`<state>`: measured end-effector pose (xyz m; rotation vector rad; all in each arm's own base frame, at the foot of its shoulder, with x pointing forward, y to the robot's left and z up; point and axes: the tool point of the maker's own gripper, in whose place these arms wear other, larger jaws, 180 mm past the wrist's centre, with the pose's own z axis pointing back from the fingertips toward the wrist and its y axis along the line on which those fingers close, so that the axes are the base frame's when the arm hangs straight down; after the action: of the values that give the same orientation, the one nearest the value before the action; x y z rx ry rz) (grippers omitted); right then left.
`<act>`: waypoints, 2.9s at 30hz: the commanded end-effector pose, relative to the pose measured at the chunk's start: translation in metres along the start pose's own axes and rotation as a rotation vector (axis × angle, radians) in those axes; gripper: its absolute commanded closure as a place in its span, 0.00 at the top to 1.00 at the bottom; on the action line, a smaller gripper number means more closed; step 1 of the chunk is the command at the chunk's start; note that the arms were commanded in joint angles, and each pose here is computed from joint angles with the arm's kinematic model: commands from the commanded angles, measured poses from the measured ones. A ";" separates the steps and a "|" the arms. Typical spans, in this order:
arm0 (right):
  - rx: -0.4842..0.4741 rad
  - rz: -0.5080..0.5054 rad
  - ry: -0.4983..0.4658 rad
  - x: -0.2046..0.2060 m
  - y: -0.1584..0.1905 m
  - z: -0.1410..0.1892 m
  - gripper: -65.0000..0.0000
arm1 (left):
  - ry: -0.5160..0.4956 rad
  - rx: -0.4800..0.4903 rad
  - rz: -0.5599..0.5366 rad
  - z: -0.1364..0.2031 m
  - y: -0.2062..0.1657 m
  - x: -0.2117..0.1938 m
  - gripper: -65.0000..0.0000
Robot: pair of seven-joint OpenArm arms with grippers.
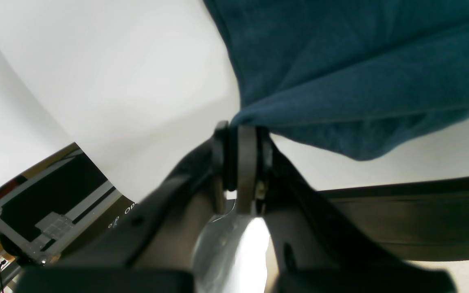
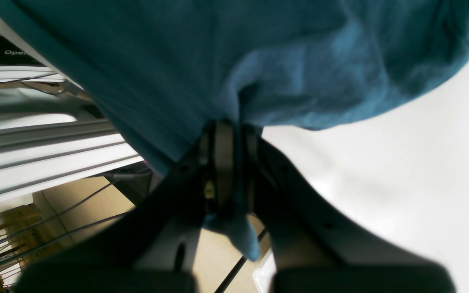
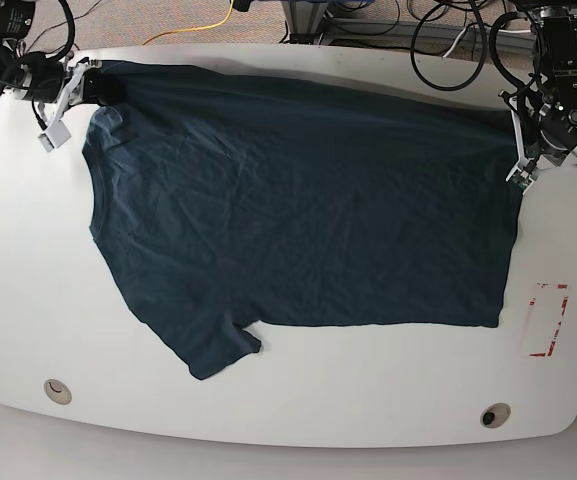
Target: Layout the t-shirt on the table in an organized manner, then fold the t-shirt properly
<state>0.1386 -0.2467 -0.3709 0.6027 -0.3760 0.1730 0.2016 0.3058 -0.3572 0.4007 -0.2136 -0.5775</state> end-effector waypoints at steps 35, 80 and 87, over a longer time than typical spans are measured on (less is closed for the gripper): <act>-0.127 0.048 -0.128 0.078 -0.037 -0.011 0.00 | -0.106 -0.037 0.086 -0.038 0.048 0.076 0.00; -0.103 -0.112 -0.256 0.020 -0.007 0.002 1.00 | -0.307 0.155 0.018 0.029 0.094 0.133 0.49; -0.094 -0.160 -0.244 0.006 -0.001 -0.013 1.00 | -0.341 0.187 0.008 0.042 0.097 0.138 0.49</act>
<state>0.1461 -0.2361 -0.3823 0.5779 -0.5478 -0.0774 0.3439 0.2845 -0.2811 0.4504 -0.5661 -0.6213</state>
